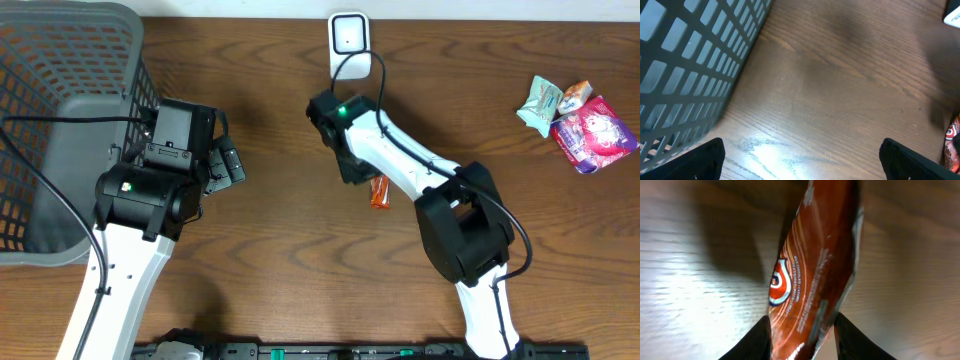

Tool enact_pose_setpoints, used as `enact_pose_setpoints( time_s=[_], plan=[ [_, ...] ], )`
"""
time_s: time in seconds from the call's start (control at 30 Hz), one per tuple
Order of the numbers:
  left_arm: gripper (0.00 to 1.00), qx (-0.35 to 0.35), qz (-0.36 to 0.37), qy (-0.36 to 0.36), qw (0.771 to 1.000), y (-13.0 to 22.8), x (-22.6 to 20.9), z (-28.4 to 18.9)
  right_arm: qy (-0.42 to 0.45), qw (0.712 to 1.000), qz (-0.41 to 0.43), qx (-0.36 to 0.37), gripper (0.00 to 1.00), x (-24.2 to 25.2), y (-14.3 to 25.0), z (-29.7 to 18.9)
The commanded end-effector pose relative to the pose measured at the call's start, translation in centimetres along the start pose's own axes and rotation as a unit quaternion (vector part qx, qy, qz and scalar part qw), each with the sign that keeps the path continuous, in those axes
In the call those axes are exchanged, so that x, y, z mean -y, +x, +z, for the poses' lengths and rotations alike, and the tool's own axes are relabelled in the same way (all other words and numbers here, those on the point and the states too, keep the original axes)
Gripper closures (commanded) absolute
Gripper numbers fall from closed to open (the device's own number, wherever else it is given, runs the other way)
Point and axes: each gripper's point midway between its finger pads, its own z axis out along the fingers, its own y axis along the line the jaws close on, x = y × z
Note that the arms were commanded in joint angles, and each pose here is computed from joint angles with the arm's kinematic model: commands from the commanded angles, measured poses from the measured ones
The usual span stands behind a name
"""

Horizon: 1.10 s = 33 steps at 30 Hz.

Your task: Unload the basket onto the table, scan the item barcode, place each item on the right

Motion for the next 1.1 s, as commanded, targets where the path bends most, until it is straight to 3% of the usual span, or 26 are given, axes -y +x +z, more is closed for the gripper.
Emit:
enact_pose_setpoints(
  time_s=[0.0,0.37,0.47,0.57,0.6,0.83,0.93,1.07],
  plan=[
    [0.02,-0.002,-0.010,0.001,1.000,0.0,0.0,0.0,0.007,1.000,0.018,-0.001,0.64,0.3,0.4,1.1],
    [0.02,-0.002,-0.010,0.001,1.000,0.0,0.0,0.0,0.004,1.000,0.024,0.004,0.66,-0.3,1.3,4.2],
    [0.02,-0.002,-0.010,0.001,1.000,0.0,0.0,0.0,0.005,1.000,0.030,0.000,0.75,0.2,1.2,4.4],
    [0.02,-0.002,-0.010,0.001,1.000,0.0,0.0,0.0,-0.019,0.999,0.046,-0.016,0.94,0.6,1.2,4.8],
    [0.02,-0.002,-0.010,0.001,1.000,0.0,0.0,0.0,-0.040,0.997,0.055,-0.025,0.99,0.5,1.2,4.9],
    [0.02,-0.002,-0.010,0.001,1.000,0.0,0.0,0.0,-0.246,0.966,0.044,-0.065,0.99,-1.4,-0.4,2.7],
    [0.02,-0.002,-0.010,0.001,1.000,0.0,0.0,0.0,-0.378,0.925,0.012,-0.043,0.99,-2.6,-2.2,-0.9],
    [0.02,-0.002,-0.010,0.001,1.000,0.0,0.0,0.0,-0.492,0.870,-0.023,-0.012,0.99,-3.4,-3.5,-5.7]
  ],
)
